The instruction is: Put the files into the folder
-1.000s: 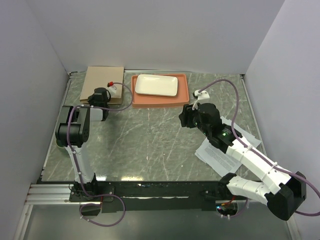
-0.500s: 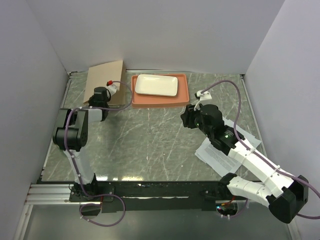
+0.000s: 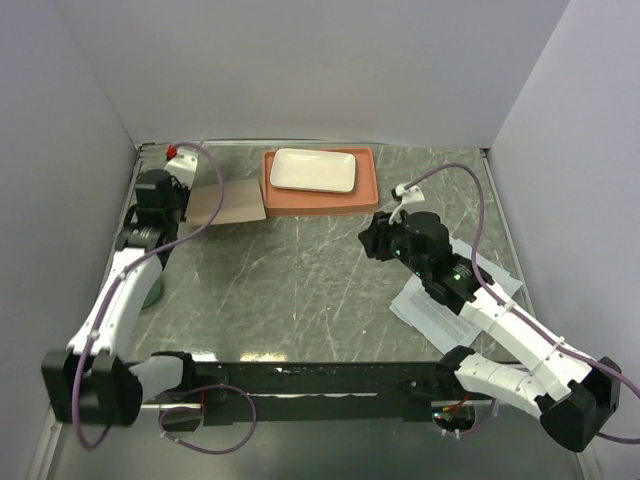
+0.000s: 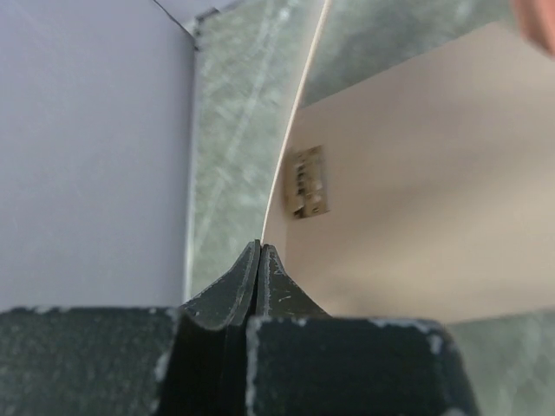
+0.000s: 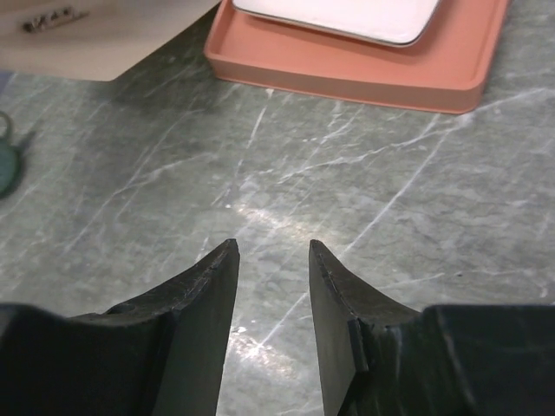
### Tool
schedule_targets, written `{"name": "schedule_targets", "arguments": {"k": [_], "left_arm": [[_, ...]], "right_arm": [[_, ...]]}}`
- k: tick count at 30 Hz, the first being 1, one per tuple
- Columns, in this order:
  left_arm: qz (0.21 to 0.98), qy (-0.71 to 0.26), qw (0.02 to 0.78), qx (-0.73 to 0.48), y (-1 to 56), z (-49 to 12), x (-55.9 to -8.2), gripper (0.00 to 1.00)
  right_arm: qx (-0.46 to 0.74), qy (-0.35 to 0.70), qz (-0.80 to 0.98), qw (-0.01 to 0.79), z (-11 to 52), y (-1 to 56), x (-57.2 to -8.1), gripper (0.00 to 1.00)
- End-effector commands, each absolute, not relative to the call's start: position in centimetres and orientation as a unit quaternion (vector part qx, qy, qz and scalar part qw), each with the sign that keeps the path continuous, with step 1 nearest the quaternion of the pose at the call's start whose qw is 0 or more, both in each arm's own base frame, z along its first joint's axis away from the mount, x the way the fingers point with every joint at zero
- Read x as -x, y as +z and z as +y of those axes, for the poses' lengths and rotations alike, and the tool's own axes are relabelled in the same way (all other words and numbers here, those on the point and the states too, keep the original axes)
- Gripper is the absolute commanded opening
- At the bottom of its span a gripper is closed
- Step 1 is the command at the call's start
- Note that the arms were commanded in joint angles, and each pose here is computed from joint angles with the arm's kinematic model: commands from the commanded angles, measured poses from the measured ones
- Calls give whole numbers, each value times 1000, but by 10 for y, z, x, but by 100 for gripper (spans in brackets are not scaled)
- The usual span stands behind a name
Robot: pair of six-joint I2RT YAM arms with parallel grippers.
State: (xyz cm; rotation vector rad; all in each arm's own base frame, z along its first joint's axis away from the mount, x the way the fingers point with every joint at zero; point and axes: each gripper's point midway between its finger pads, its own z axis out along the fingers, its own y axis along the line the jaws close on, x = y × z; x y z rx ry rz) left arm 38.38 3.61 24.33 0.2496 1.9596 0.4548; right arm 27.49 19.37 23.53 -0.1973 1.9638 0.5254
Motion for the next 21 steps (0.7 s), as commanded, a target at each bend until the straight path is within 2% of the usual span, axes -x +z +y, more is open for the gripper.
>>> {"name": "schedule_targets", "arguments": {"k": [1, 3, 4, 6, 9, 12, 16, 21], "left_arm": [[862, 117, 486, -85, 231, 20, -315, 1], [860, 99, 494, -85, 240, 15, -301, 1], [860, 90, 495, -85, 244, 13, -286, 1], [856, 60, 504, -92, 253, 2, -273, 1], [852, 35, 512, -102, 258, -6, -250, 1], [843, 32, 525, -114, 262, -8, -235, 1], [838, 12, 528, -138, 265, -16, -215, 1], [839, 20, 526, -138, 262, -14, -213, 1]], "right_arm": [[98, 290, 819, 485, 223, 234, -264, 47], [96, 321, 820, 464, 237, 232, -263, 52], [96, 336, 820, 453, 244, 232, -261, 62], [88, 372, 823, 419, 261, 226, -259, 70], [74, 419, 822, 379, 283, 218, -259, 88], [69, 466, 816, 336, 308, 214, -260, 96], [45, 511, 805, 300, 331, 213, -267, 96], [45, 553, 790, 260, 367, 225, -273, 96]]}}
